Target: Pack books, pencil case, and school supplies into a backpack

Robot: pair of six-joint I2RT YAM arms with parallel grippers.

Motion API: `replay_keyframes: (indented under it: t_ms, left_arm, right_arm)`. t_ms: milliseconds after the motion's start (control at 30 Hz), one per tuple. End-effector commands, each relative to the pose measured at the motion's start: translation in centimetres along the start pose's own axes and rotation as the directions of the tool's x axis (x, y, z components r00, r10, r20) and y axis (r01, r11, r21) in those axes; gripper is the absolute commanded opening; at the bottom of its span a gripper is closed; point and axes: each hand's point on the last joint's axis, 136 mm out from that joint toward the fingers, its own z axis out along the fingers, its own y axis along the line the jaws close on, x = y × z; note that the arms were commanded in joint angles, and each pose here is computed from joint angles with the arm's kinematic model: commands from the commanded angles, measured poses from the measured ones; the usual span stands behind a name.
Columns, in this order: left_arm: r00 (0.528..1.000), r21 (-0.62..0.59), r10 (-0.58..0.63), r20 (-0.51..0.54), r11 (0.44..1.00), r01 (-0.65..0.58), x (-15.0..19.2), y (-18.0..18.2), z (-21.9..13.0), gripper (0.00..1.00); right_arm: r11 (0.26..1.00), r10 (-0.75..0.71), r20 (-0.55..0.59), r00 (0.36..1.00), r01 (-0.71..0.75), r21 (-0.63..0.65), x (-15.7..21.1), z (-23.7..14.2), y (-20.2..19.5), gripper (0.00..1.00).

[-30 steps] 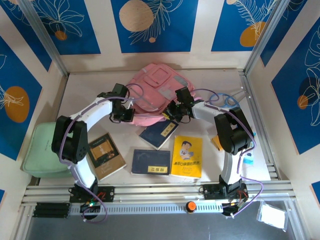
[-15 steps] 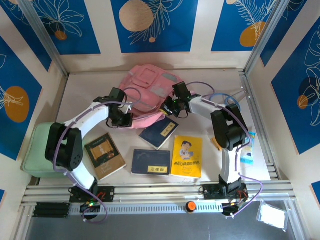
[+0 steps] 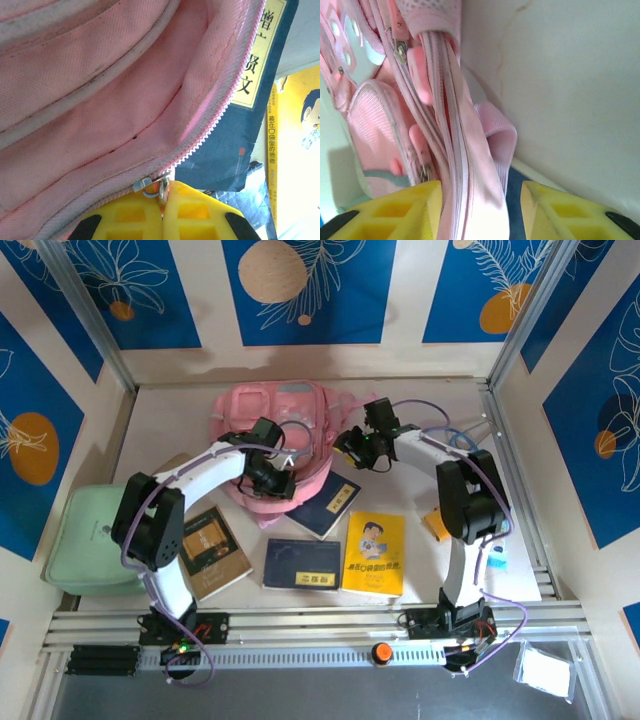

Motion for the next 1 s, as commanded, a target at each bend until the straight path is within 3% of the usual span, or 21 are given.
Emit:
replay_keyframes:
  t_ms: [0, 200, 400, 600, 733, 967]
  left_arm:
    - [1.000, 0.048, -0.001, -0.012, 0.999, 0.001, -0.5, -1.0, 0.1, 0.00]
    - [1.000, 0.055, -0.008, -0.023, 0.998, 0.009, -0.3, -1.0, 0.5, 0.00]
    - [0.999, 0.048, -0.016, -0.038, 0.999, 0.017, 0.1, -0.8, 0.5, 0.00]
    - [0.997, 0.016, -0.021, -0.071, 1.000, 0.022, 0.8, -0.5, -0.3, 0.00]
    - [0.995, 0.010, -0.020, -0.093, 1.000, 0.021, 1.4, -0.8, -1.7, 0.00]
    - [0.992, -0.036, -0.032, -0.126, 0.999, 0.027, 3.0, 1.0, -3.4, 0.00]
  right_arm:
    - [0.998, 0.057, -0.061, 0.996, -0.058, -0.009, 2.8, -1.6, 0.3, 0.55]
    - [0.994, 0.105, -0.218, 0.970, -0.111, -0.019, 7.1, 0.8, 1.5, 0.60]
    - [0.993, 0.112, -0.269, 0.956, -0.114, 0.009, 8.6, 3.1, 1.9, 0.61]
    - [0.994, 0.105, -0.232, 0.967, -0.096, 0.052, 8.0, 3.9, 0.7, 0.34]
    - [0.997, 0.054, -0.179, 0.982, -0.044, 0.063, 7.2, 4.1, 0.5, 0.21]
    - [0.998, -0.032, -0.087, 0.996, 0.037, 0.058, 5.7, 4.1, 0.5, 0.14]
